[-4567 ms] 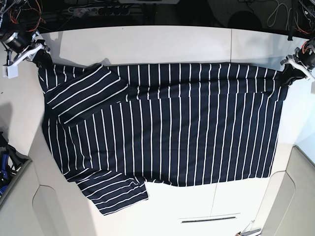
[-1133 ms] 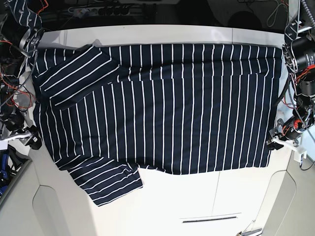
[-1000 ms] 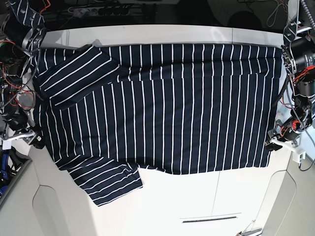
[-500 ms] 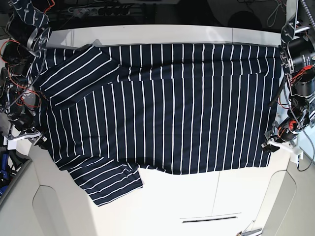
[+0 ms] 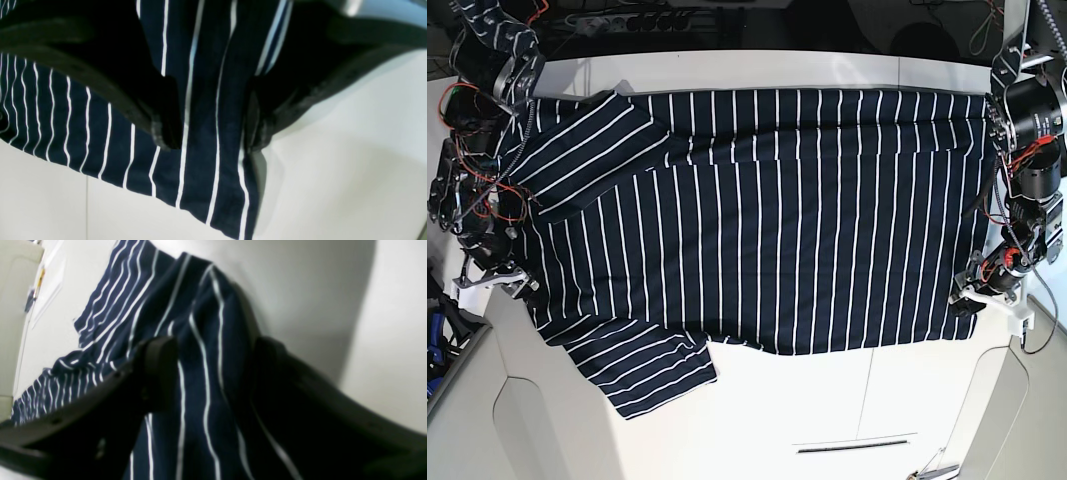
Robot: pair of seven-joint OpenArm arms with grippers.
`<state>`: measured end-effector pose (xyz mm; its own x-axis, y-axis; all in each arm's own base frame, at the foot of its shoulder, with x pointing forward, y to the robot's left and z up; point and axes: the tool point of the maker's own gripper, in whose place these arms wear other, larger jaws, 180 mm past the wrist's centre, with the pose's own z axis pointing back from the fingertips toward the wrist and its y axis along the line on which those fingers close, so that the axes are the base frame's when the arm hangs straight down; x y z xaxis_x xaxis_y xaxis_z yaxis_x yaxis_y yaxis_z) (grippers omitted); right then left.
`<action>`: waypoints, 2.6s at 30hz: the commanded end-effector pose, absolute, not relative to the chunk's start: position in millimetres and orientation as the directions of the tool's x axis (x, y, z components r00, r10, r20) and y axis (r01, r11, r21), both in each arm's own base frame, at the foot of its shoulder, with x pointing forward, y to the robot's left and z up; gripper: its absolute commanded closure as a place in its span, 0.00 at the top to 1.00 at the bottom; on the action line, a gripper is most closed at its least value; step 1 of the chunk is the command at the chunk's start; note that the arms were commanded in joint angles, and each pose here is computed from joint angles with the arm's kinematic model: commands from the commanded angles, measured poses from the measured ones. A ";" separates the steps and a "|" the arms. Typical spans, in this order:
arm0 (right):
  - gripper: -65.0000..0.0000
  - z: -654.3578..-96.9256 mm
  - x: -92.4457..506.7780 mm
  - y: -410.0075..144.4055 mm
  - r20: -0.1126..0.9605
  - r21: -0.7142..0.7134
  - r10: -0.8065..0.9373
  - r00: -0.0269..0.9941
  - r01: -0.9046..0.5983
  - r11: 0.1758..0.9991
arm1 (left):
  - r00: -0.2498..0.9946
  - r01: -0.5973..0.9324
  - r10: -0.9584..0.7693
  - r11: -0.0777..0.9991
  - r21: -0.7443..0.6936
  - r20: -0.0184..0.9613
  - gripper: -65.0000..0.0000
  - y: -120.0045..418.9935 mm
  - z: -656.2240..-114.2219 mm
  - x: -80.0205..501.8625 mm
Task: Fold the T-shirt properly
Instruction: 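Move both grippers to the shirt's side edges and grasp them, then lift the side edges and fold the shirt lengthwise toward the shoulder edge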
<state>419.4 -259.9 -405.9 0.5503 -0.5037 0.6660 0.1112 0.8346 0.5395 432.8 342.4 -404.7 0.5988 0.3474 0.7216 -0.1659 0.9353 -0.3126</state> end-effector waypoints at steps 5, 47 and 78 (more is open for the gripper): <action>0.55 -387.0 438.4 -243.5 0.717 0.495 -0.416 0.559 0.011 0.869 | 0.582 -0.151 0.334 0.940 -0.305 0.741 0.50 347.2 -385.7 446.4; 0.00 -319.9 444.6 -212.3 0.777 0.406 -0.217 0.592 -0.207 0.890 | 0.639 0.015 0.215 0.956 -0.292 0.739 0.00 363.8 -331.3 429.6; 0.00 -358.4 329.0 -264.8 0.753 0.181 -0.056 0.656 -0.125 0.975 | 0.752 0.193 -0.074 0.975 -0.111 0.656 0.00 356.6 -357.4 321.3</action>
<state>317.9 -255.1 -377.0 0.7013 -0.0642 0.7099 -0.1219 0.9705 0.2081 310.6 349.5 -376.5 0.7849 -0.0569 0.6170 0.1781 0.9745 -0.1367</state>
